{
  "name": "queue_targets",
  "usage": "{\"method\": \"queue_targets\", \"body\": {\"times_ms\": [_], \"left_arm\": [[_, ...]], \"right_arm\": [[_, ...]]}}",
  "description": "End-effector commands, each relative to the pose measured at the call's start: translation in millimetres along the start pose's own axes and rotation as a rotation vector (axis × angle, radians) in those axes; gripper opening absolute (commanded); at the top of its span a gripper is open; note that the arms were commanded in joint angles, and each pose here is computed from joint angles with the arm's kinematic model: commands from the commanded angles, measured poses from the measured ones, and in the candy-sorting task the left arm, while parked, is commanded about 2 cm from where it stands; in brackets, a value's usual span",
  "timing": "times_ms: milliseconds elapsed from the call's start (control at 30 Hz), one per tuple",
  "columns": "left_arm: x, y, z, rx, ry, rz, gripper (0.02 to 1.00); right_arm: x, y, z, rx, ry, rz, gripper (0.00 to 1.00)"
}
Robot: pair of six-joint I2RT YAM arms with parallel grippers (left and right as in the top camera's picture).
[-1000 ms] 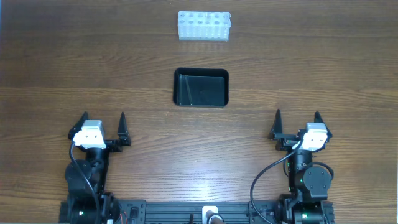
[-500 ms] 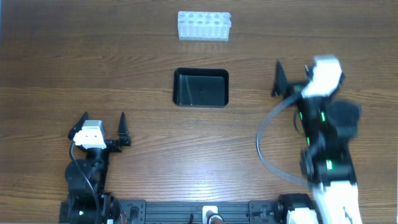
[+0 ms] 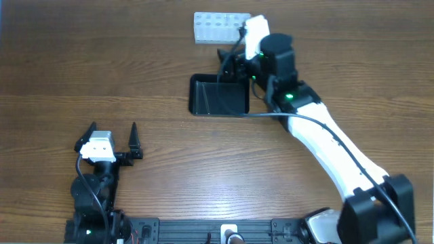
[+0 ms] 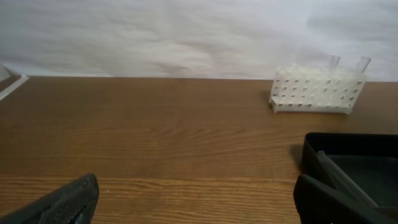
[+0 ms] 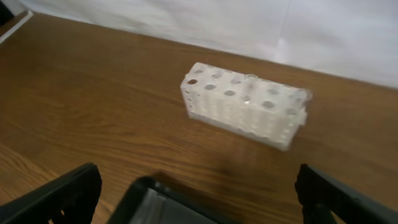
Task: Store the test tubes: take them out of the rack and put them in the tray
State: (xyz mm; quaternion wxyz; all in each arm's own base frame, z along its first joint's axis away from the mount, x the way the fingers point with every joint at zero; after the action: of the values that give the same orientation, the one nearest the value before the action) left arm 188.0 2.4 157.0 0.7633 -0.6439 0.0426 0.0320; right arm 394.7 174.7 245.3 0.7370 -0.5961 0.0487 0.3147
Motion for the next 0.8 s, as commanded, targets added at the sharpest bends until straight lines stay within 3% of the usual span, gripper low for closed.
{"method": "queue_targets", "body": {"times_ms": [33,400,800], "left_arm": [[0,2,-1,0.017,0.008,0.005,1.0],[0,2,-1,0.017,0.008,0.005,1.0],[0,2,-1,0.017,0.008,0.005,0.998]], "right_arm": [[21,-12,-2,0.104,0.088,-0.036,0.993],[109,-5,-16,0.148,0.14,0.062,0.991],[157,-23,-31,0.147,0.216,0.019,0.991]]}}
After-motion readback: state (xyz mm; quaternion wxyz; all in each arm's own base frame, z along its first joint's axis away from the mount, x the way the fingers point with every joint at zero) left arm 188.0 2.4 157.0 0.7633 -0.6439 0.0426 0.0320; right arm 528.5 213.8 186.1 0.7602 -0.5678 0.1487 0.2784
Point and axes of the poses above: each gripper's point midway between its finger pads, its own x axis out along the fingers, its own z axis along the line the jaws close on, y = z × x, the point moved 6 cm from there along -x, back along the fingers, and after that the axes turned 11 degrees about x, right-handed, at the moved point
